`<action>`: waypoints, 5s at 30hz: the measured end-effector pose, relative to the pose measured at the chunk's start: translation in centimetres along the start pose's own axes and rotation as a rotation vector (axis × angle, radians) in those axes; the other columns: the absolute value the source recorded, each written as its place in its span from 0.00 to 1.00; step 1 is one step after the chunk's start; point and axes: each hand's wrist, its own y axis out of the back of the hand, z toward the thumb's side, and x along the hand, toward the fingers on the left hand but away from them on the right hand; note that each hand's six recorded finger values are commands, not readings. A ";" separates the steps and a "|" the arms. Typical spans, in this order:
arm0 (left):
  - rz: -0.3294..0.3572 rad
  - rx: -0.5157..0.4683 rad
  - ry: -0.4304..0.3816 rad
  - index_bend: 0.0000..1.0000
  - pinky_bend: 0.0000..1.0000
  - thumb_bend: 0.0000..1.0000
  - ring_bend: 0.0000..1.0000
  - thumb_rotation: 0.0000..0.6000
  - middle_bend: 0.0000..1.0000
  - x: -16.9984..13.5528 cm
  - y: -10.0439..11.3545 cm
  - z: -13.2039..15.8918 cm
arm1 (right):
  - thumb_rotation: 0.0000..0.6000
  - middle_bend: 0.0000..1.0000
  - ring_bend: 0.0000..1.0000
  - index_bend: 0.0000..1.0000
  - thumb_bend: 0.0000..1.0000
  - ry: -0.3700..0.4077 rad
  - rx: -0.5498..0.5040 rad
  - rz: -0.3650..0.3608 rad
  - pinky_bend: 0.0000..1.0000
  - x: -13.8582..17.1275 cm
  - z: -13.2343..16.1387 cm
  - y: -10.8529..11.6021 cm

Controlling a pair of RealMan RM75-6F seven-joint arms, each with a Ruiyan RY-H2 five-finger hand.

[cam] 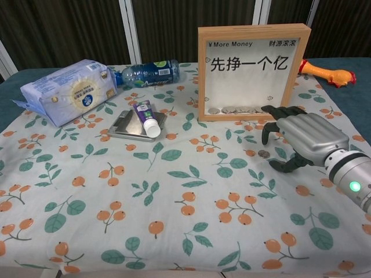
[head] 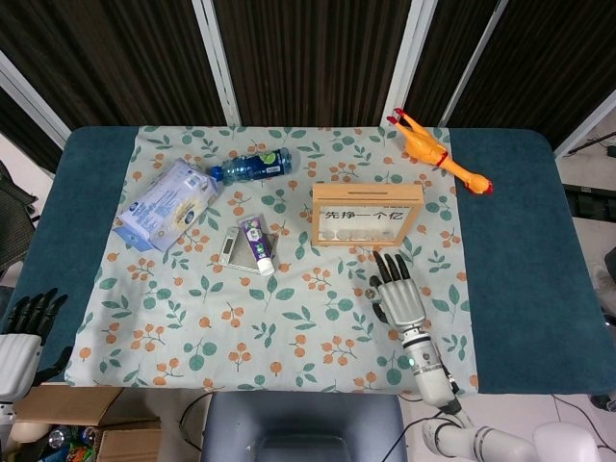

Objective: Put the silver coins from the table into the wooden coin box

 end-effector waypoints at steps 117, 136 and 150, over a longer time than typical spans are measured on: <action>-0.026 -0.019 -0.009 0.00 0.00 0.36 0.00 1.00 0.00 0.0 -0.4 -0.2 | 1.00 0.08 0.00 0.71 0.58 0.044 -0.054 -0.098 0.00 -0.4 0.4 2.5; 0.001 -0.038 -0.004 0.00 0.00 0.36 0.00 1.00 0.00 -0.4 0.3 -0.5 | 1.00 0.09 0.00 0.72 0.58 -0.010 -0.184 -0.583 0.00 -1.9 -5.3 25.6; -0.020 -0.054 0.000 0.00 0.00 0.37 0.00 1.00 0.00 -0.3 0.3 -0.9 | 1.00 0.09 0.00 0.73 0.58 -0.057 0.013 -0.379 0.00 -8.9 -5.7 25.5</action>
